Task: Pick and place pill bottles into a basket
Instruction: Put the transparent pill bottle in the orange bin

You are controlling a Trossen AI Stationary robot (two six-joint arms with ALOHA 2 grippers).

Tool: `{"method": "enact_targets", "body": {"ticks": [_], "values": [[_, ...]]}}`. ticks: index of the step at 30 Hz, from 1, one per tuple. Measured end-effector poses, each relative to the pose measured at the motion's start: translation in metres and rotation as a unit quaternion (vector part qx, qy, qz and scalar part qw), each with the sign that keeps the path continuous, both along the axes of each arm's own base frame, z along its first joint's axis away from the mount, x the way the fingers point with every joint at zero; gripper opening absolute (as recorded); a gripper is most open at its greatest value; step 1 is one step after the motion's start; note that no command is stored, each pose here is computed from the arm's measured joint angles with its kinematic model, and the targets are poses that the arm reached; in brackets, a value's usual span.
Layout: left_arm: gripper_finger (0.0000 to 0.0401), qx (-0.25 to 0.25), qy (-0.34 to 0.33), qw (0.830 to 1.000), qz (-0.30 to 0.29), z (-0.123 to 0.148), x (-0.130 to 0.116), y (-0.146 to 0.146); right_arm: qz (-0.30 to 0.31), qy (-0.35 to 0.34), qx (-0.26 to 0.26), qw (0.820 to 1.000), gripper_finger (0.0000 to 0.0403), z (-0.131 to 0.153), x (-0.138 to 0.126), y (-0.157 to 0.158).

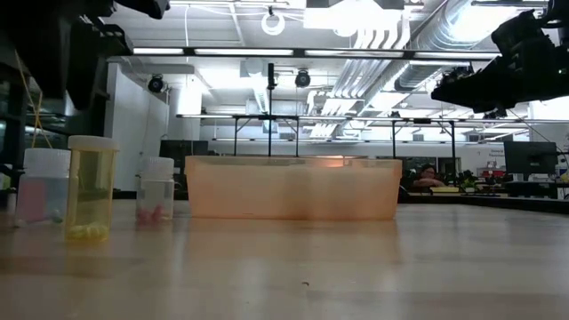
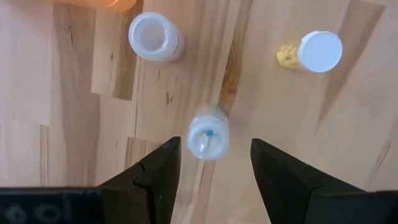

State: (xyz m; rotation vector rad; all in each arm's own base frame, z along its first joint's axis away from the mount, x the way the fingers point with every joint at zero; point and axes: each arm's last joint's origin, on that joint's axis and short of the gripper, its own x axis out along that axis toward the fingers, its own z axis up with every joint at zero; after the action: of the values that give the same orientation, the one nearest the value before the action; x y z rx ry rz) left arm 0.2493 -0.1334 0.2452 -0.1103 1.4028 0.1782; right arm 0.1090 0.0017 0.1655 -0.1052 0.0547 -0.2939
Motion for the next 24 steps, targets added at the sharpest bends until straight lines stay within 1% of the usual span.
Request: {"method": "enact_targets", "body": {"ticks": [9,12,14,16,20,24], "values": [[0.0227,-0.001,-0.017,1.0,0.002,0.0,0.003,-0.001,0.0,0.003,-0.005,1.0,0.0108,0.0,0.0,0.0],[0.0232,0.011,-0.02,1.0,0.006,0.0,0.002,0.0,0.0,0.006,-0.006,1.0,0.0108,-0.001,0.0,0.0],[0.0244,0.025,-0.018,0.999,0.007,-0.001,0.001,0.001,0.0,0.006,-0.006,1.0,0.0108,-0.001,0.0,0.0],[0.026,0.021,-0.022,0.999,0.016,-0.005,0.001,0.001,0.0,0.006,-0.006,1.0,0.0108,-0.001,0.0,0.0],[0.0292,0.0,-0.004,1.0,0.023,-0.016,-0.002,0.001,0.0,0.007,-0.008,1.0,0.0108,-0.001,0.0,0.0],[0.0313,-0.002,0.011,0.999,0.038,-0.029,-0.006,0.003,0.0,0.007,-0.009,1.0,0.0108,-0.001,0.0,0.0]]}}
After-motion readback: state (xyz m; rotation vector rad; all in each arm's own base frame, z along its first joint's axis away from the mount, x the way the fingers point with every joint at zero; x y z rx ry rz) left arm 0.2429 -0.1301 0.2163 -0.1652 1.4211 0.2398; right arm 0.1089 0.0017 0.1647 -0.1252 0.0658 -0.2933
